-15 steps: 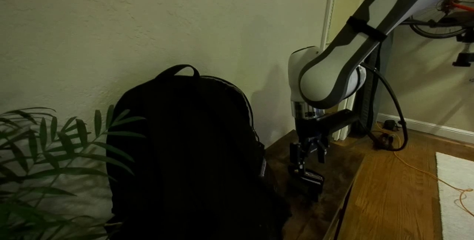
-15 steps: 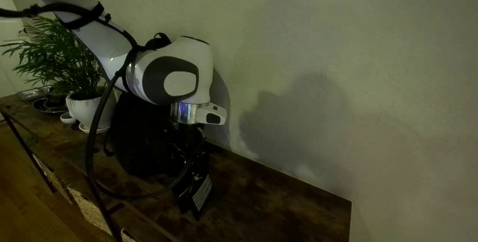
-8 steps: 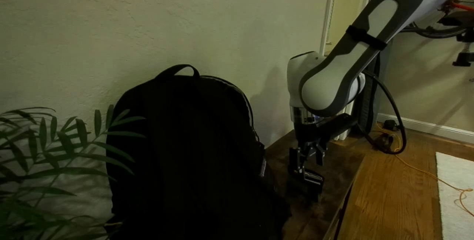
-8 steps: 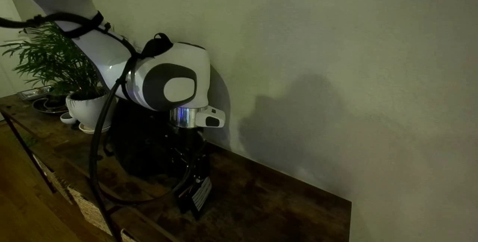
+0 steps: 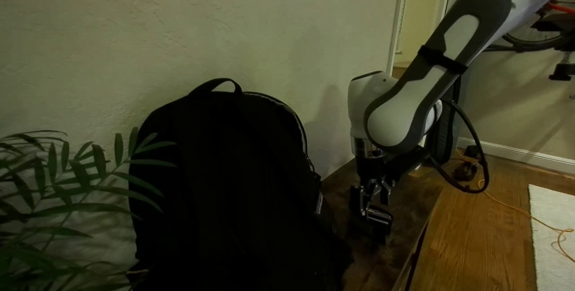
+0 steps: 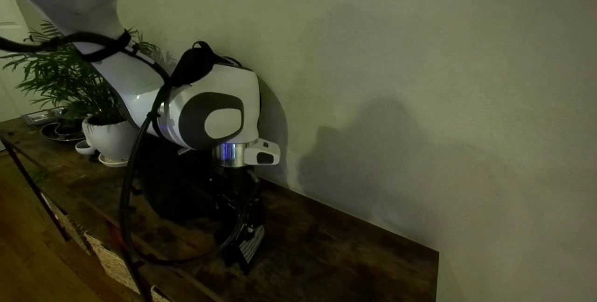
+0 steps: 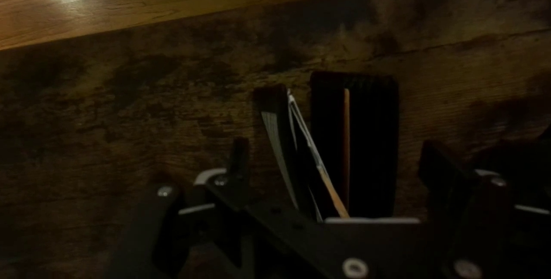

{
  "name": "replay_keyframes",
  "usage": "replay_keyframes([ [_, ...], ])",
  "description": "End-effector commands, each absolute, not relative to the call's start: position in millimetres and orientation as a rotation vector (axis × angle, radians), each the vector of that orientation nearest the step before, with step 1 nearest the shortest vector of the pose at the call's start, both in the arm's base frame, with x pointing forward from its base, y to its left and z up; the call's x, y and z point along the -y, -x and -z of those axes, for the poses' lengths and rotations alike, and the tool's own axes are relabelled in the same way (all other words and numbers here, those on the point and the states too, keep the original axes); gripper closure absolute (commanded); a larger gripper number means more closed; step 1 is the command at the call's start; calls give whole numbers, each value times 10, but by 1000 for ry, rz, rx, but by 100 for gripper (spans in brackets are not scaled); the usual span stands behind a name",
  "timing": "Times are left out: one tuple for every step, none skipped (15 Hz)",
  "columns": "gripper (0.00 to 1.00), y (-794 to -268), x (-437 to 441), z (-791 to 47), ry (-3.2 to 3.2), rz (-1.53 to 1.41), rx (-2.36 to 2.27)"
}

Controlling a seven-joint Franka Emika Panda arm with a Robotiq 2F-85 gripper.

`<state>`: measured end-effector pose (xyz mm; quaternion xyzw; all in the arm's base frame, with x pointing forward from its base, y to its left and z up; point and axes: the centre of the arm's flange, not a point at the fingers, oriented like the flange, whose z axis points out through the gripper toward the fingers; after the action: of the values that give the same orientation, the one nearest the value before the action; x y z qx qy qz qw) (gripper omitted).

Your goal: Put the wallet in the bag

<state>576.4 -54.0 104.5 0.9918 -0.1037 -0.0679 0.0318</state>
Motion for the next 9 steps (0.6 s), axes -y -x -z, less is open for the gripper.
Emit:
replay_keyframes([
  [0,-5782,571,-964,-3044,175,255],
  [0,-5793,582,-941,-3043,174,249],
  [0,-5799,598,-913,-3039,175,244],
  [0,-5800,614,-891,-3036,177,237],
  [0,-5806,639,-869,-3031,180,235],
  [0,-5807,661,-845,-3027,183,233],
  [0,-5805,691,-816,-3025,188,234],
  [0,-5803,712,-795,-3021,193,238],
  [0,-5803,732,-770,-3020,199,241],
])
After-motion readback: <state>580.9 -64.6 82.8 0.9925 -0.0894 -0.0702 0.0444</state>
